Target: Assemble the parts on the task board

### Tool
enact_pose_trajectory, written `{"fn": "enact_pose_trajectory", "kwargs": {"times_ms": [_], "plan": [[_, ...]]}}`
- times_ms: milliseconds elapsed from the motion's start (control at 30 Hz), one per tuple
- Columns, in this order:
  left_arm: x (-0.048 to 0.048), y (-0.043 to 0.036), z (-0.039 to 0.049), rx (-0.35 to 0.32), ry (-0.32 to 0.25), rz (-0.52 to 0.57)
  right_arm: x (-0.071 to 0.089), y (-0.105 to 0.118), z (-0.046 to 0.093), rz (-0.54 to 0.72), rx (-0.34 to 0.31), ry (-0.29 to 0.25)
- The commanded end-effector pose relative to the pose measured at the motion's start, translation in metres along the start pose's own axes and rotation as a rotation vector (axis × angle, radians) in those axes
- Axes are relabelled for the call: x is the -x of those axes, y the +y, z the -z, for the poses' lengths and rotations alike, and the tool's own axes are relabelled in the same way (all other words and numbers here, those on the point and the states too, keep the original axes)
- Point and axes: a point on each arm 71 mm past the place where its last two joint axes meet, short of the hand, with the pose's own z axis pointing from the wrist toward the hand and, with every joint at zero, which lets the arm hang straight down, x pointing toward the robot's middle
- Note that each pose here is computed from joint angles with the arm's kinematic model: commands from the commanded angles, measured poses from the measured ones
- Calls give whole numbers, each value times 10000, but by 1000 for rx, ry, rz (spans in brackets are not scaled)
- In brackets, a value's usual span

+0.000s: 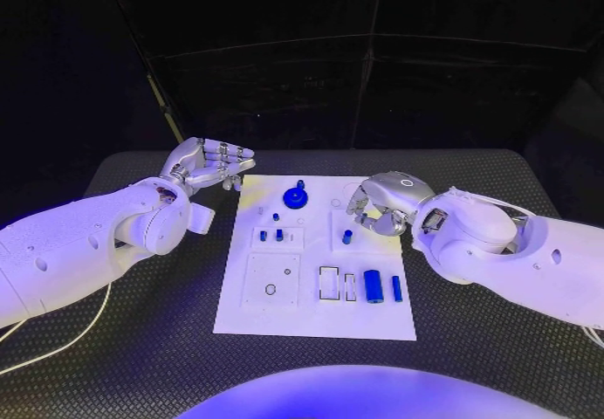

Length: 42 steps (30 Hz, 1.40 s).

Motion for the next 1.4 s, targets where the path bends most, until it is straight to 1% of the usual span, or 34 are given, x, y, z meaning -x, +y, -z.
{"fn": "enact_pose_trajectory", "kwargs": {"times_ms": [33, 233, 367, 467, 600, 733, 1200, 1400], "plan": [[-5, -22, -7, -17, 1, 8, -13, -60, -18, 16, -23, 20], [-9, -22, -8, -17, 3, 9, -76, -167, -68, 69, -54, 69], [-9, -22, -7, -16, 5, 9, -106, -221, -100, 100, -75, 89], [-13, -22, -8, -17, 7, 10, -126, -247, -121, 101, -107, 103], [-21, -22, -11, -16, 10, 11, -153, -263, -153, 104, -124, 122], [-32, -22, -14, -16, 13, 13, -180, -287, -197, 98, -132, 131], [-37, -19, -20, -15, 16, 14, -213, -333, -275, 72, -132, 123], [-39, -19, -21, -15, 17, 14, -238, -331, -298, 63, -127, 145]]}}
